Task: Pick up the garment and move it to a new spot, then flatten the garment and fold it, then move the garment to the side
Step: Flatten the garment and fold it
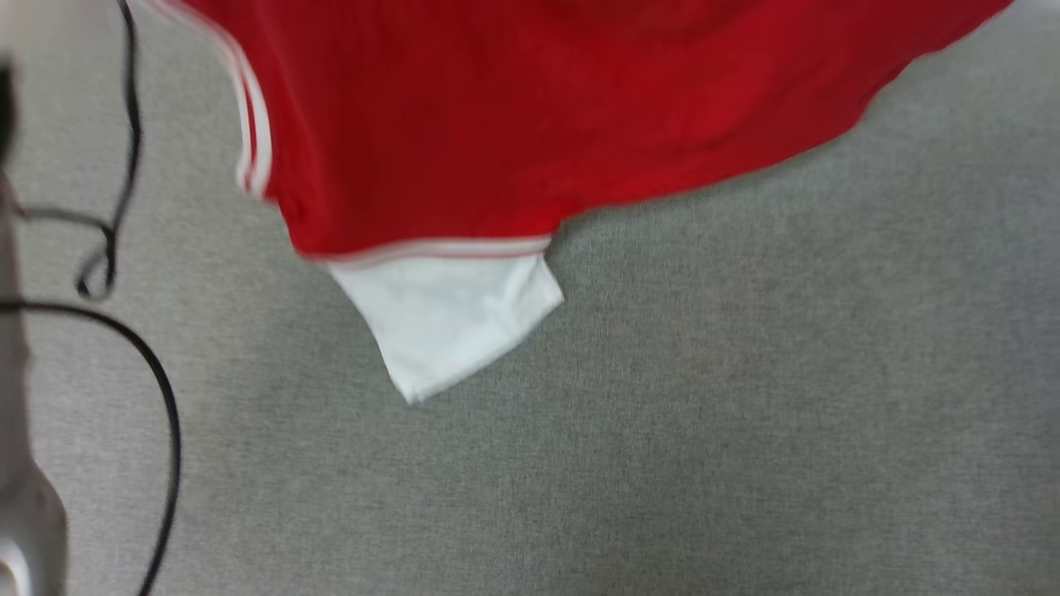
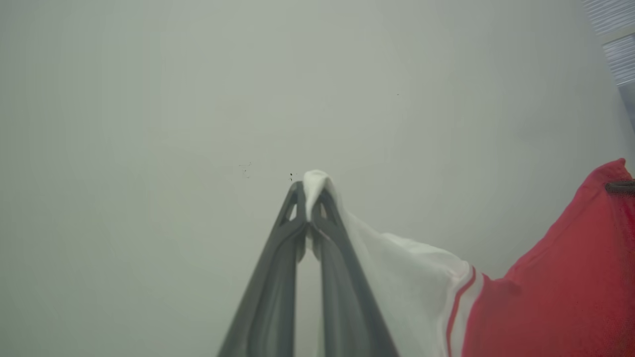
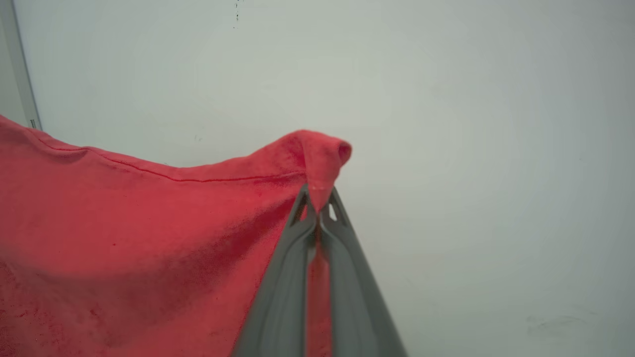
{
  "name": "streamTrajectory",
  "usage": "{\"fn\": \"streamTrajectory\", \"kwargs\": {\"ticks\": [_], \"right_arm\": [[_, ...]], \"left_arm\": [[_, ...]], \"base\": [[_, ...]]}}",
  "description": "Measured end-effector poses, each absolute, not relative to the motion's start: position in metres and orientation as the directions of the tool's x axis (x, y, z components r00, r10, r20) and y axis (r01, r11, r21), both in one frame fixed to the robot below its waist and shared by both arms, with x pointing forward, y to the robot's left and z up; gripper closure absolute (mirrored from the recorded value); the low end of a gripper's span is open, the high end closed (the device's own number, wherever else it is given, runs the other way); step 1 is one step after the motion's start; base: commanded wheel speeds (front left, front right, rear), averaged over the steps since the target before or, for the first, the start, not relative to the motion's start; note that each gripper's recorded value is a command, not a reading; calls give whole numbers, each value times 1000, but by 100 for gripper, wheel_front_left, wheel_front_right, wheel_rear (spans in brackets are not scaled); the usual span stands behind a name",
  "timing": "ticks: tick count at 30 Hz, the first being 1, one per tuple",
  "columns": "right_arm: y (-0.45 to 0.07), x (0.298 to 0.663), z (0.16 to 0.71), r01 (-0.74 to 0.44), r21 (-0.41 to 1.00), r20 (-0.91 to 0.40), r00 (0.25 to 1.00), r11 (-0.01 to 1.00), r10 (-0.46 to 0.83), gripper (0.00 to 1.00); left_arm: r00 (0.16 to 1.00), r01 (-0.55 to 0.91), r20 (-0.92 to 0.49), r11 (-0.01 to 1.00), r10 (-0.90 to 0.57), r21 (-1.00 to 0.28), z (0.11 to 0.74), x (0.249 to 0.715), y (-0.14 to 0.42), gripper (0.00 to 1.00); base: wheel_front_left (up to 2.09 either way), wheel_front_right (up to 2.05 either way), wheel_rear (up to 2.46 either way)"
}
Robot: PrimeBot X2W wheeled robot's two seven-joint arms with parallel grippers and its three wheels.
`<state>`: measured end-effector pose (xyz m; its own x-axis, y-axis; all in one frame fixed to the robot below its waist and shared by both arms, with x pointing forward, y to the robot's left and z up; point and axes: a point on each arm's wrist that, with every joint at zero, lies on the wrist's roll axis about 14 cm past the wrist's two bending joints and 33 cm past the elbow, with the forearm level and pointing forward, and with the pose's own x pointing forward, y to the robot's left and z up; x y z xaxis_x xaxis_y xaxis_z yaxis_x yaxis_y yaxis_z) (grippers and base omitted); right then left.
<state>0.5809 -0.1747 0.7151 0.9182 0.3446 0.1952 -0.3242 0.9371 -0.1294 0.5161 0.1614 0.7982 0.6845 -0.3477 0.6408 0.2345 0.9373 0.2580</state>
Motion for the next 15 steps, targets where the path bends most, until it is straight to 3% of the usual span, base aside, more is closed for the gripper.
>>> {"fn": "streamTrajectory", "kwargs": {"ticks": [15], "right_arm": [[-193, 683, 745, -178, -171, 314, 922, 969, 225, 100]], "left_arm": [[626, 200, 672, 915, -395, 351, 836, 617, 145, 100]], "base": [[0, 0, 0]]}}
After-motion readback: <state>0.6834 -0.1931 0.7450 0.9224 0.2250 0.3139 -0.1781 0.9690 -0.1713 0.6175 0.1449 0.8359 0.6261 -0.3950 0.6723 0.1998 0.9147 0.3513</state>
